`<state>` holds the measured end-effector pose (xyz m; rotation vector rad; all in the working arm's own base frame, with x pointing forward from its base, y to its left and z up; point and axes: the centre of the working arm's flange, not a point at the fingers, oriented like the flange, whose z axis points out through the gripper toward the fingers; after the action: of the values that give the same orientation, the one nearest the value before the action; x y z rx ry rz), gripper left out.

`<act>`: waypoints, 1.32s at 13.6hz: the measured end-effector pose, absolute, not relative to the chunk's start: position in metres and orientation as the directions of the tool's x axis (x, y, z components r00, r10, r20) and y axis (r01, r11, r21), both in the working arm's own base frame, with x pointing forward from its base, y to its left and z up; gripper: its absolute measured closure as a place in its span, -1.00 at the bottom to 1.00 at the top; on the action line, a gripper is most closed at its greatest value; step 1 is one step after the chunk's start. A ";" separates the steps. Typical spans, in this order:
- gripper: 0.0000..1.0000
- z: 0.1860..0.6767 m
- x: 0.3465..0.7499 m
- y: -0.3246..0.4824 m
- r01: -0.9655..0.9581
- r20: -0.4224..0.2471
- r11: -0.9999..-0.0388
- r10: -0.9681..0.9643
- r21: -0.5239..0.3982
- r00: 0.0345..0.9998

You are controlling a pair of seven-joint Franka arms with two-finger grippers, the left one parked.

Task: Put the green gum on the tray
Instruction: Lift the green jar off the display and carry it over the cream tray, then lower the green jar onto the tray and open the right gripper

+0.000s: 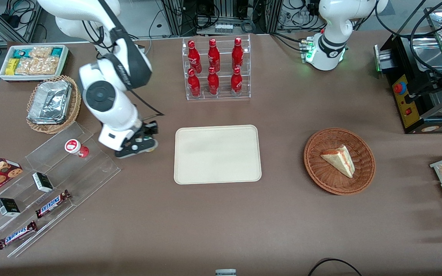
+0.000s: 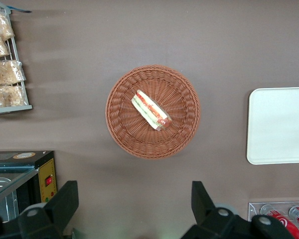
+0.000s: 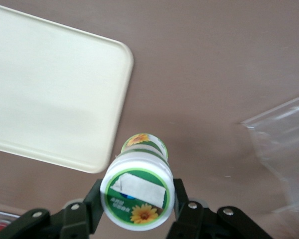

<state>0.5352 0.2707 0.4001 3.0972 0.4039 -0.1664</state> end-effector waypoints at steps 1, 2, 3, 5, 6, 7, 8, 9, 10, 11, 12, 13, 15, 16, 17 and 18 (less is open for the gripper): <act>-0.18 0.393 0.534 0.288 0.238 -0.103 -0.971 0.237 -0.005 0.966; -0.18 0.386 0.531 0.307 0.220 -0.094 -0.976 0.219 -0.002 0.971; -0.18 0.379 0.528 0.324 0.202 -0.086 -0.979 0.201 0.003 0.976; -0.18 0.365 0.519 0.358 0.167 -0.076 -0.986 0.166 0.012 0.983; -0.18 0.359 0.514 0.373 0.150 -0.070 -0.989 0.148 0.016 0.986; -0.18 0.353 0.511 0.385 0.132 -0.068 -0.991 0.130 0.021 0.989; -0.18 0.348 0.508 0.395 0.112 -0.066 -0.993 0.110 0.025 0.992; -0.18 0.341 0.506 0.404 0.089 -0.061 -0.996 0.087 0.028 0.994; -0.18 0.335 0.504 0.413 0.067 -0.055 -0.997 0.065 0.029 0.996; -0.18 0.329 0.502 0.422 0.046 -0.049 -0.998 0.044 0.031 0.998; -0.18 0.324 0.500 0.431 0.025 -0.042 -0.999 0.024 0.030 0.999; -0.18 0.319 0.499 0.440 0.005 -0.034 -1.000 0.004 0.029 0.999; -0.18 0.309 0.497 0.456 -0.024 -0.016 -0.999 -0.024 0.022 1.000; -0.18 0.301 0.495 0.464 -0.037 -0.006 -0.999 -0.037 0.017 0.999; -0.18 0.293 0.493 0.470 -0.049 0.004 -0.999 -0.049 0.011 0.999; -0.18 0.285 0.493 0.474 -0.064 0.013 -0.998 -0.064 0.002 0.998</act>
<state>0.4931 0.4738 0.2851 3.1371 -0.1003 0.0210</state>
